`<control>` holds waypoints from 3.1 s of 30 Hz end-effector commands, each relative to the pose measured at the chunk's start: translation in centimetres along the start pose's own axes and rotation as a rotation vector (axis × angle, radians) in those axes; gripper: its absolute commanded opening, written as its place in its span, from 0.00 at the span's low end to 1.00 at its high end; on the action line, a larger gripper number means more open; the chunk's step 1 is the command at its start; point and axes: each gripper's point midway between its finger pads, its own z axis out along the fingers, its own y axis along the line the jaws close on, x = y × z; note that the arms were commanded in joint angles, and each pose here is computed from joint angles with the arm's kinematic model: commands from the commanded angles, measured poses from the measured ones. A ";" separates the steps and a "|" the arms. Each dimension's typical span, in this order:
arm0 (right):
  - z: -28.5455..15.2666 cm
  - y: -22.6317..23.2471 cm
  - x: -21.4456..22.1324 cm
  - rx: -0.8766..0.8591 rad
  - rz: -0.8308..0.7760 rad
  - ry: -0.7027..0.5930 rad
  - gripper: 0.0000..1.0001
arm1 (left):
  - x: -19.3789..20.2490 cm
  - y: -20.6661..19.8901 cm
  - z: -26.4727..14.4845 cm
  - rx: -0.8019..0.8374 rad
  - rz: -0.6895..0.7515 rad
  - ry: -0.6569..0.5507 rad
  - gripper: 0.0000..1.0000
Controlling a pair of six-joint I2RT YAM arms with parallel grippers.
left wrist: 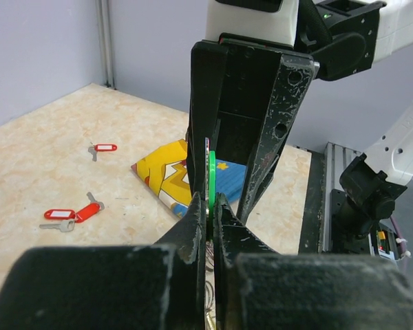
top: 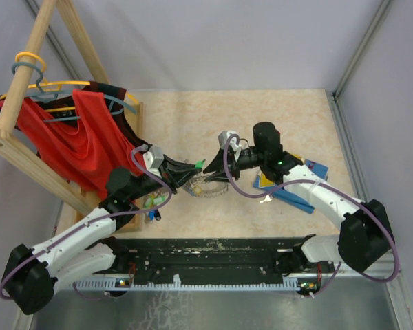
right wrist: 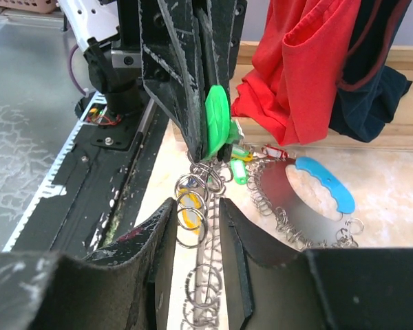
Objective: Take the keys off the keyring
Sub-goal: Remove the key from the keyring.
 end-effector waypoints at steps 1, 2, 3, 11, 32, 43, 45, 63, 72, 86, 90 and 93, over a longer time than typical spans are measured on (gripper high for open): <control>0.0 -0.4 -1.8 0.007 -0.035 -0.077 0.30 | -3.7 -1.2 0.4 0.050 0.036 -0.100 0.00; -0.1 -0.4 -2.0 0.005 -0.027 -0.091 0.30 | -3.8 -1.2 0.3 0.052 0.037 -0.101 0.00; -0.3 -0.3 -2.3 0.000 -0.025 -0.106 0.29 | -3.8 -1.2 0.3 0.051 0.035 -0.102 0.00; -0.9 1.1 -3.4 -0.073 -0.026 -0.144 0.28 | -3.8 -1.5 0.4 0.068 0.026 -0.107 0.00; -0.1 0.5 -2.2 -0.021 0.009 -0.168 0.28 | -4.6 -2.8 0.4 0.140 0.035 -0.132 0.00; 0.6 2.0 -3.2 -0.049 -0.001 -0.256 0.29 | -4.8 -2.8 0.4 0.140 0.036 -0.144 0.00; 0.7 1.9 -3.2 -0.039 0.000 -0.260 0.29 | -4.7 -2.7 0.5 0.140 0.035 -0.143 0.00; 1.2 0.7 -2.1 0.022 0.000 -0.235 0.22 | -4.9 -2.6 0.9 0.141 0.014 -0.156 0.00; 1.2 0.3 -1.8 0.037 -0.008 -0.205 0.20 | -4.9 -2.5 0.9 0.139 0.015 -0.156 0.00; 1.2 0.2 -2.0 0.035 -0.008 -0.200 0.23 | -5.4 -2.4 0.7 0.121 0.006 -0.179 0.00; 1.1 0.2 -2.1 0.040 -0.014 -0.204 0.23 | -5.6 -2.3 0.6 0.112 0.000 -0.189 0.00; 1.1 0.1 -2.1 0.046 -0.017 -0.201 0.23 | -5.7 -2.2 0.5 0.102 -0.002 -0.195 0.00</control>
